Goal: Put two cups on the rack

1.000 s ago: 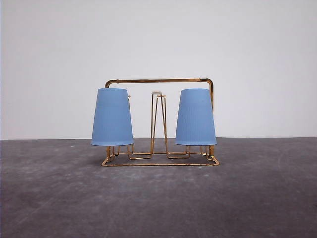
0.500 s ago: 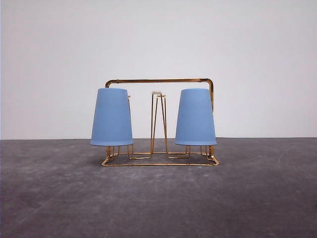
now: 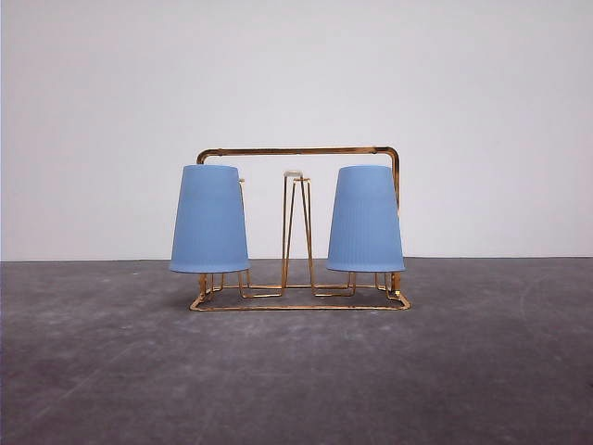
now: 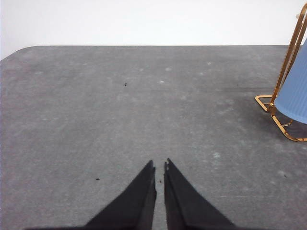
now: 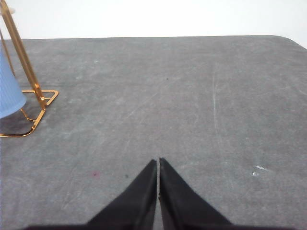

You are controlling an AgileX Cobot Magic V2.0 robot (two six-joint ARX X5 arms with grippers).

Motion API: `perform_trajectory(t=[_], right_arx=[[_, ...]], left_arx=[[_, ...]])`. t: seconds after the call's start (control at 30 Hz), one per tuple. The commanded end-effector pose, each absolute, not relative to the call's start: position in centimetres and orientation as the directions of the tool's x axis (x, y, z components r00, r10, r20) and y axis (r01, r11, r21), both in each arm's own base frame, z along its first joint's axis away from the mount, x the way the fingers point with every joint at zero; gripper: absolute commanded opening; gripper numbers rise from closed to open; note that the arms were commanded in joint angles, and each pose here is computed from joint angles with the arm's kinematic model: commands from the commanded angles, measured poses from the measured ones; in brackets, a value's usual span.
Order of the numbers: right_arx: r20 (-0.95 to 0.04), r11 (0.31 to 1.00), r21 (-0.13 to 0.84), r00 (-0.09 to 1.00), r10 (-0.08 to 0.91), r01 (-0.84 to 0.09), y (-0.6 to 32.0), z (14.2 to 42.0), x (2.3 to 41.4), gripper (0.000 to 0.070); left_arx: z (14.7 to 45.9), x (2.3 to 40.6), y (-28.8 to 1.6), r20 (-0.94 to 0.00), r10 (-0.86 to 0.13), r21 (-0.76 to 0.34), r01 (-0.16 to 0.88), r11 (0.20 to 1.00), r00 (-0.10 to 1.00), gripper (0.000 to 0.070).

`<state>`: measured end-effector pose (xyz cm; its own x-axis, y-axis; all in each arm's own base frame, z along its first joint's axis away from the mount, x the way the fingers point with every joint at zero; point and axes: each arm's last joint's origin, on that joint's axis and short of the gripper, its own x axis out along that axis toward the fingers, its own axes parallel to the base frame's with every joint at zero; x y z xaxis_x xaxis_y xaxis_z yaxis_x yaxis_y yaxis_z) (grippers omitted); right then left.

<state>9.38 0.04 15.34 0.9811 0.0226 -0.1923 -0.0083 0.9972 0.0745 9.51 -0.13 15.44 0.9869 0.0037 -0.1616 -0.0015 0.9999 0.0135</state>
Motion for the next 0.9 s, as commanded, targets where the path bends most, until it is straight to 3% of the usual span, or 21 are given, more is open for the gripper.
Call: perform_trajectory(t=[0.0, 0.87], right_arx=[[-0.188, 0.997, 0.071, 0.982, 0.022, -0.009, 0.03, 15.22, 9.45, 0.0005], [-0.188, 0.997, 0.07, 0.982, 0.022, -0.009, 0.03, 15.22, 9.45, 0.0006]], left_arx=[[14.97, 9.56, -0.12, -0.177, 0.004, 0.011, -0.002, 1.0, 0.984, 0.0016], [14.97, 9.56, -0.12, -0.177, 0.004, 0.011, -0.002, 1.0, 0.984, 0.0016]])
